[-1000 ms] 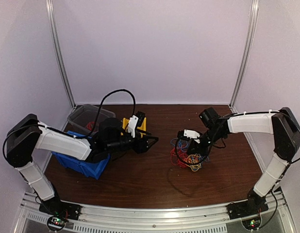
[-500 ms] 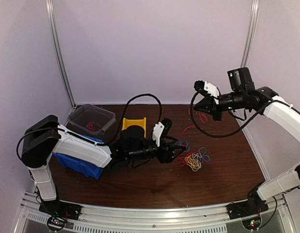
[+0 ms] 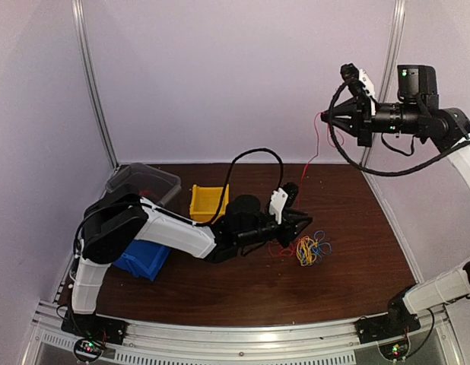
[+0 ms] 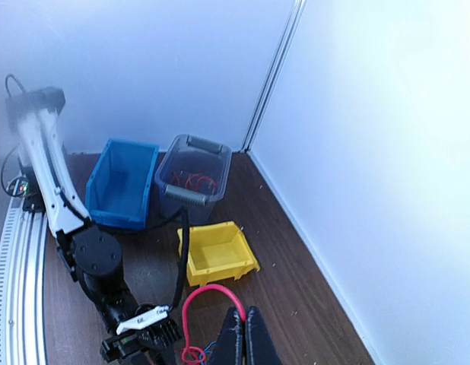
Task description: Untangle the cables
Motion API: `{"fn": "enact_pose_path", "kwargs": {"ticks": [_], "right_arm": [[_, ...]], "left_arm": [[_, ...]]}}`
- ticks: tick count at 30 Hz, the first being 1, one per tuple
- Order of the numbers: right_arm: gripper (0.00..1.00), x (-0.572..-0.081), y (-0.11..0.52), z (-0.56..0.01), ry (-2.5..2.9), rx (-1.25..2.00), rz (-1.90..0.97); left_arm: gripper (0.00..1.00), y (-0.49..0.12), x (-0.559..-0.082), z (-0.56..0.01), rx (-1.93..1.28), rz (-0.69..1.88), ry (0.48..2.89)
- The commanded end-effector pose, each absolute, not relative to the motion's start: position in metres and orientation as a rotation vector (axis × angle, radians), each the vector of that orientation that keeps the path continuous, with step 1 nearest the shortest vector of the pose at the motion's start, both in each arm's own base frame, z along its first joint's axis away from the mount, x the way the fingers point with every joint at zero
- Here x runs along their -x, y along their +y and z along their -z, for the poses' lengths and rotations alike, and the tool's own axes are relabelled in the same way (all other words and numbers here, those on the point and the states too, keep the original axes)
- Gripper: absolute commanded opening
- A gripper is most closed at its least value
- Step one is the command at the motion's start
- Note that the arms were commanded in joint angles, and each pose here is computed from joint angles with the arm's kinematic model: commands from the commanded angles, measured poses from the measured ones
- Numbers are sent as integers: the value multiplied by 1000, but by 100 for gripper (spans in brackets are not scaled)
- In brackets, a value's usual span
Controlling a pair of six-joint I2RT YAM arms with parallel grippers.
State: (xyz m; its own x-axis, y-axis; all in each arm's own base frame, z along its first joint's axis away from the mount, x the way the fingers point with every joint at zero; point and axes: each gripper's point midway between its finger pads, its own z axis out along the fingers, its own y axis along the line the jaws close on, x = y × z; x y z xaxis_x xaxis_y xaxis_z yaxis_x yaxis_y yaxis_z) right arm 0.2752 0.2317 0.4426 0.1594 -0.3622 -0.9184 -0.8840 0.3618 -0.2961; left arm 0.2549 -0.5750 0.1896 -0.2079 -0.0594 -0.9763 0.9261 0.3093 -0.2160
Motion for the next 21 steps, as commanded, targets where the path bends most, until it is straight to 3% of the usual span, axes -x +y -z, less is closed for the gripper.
{"fn": "enact_pose_path", "kwargs": {"ticks": [1, 4, 7, 13, 21], "right_arm": [[0, -267, 221, -510, 1312, 1108, -608], [0, -269, 210, -549, 1251, 1034, -628], [0, -270, 195, -586, 1187, 975, -631], [0, -268, 170, -641, 1074, 894, -691], [0, -268, 158, -655, 1044, 890, -739]], "left_arm": [[14, -583, -261, -184, -828, 1139, 1469], [5, -589, -262, -168, -847, 1137, 1503], [4, -592, -263, -151, -853, 1144, 1543], [6, -597, -263, -114, -875, 1145, 1634], [8, -593, -260, -103, -879, 1151, 1676]]}}
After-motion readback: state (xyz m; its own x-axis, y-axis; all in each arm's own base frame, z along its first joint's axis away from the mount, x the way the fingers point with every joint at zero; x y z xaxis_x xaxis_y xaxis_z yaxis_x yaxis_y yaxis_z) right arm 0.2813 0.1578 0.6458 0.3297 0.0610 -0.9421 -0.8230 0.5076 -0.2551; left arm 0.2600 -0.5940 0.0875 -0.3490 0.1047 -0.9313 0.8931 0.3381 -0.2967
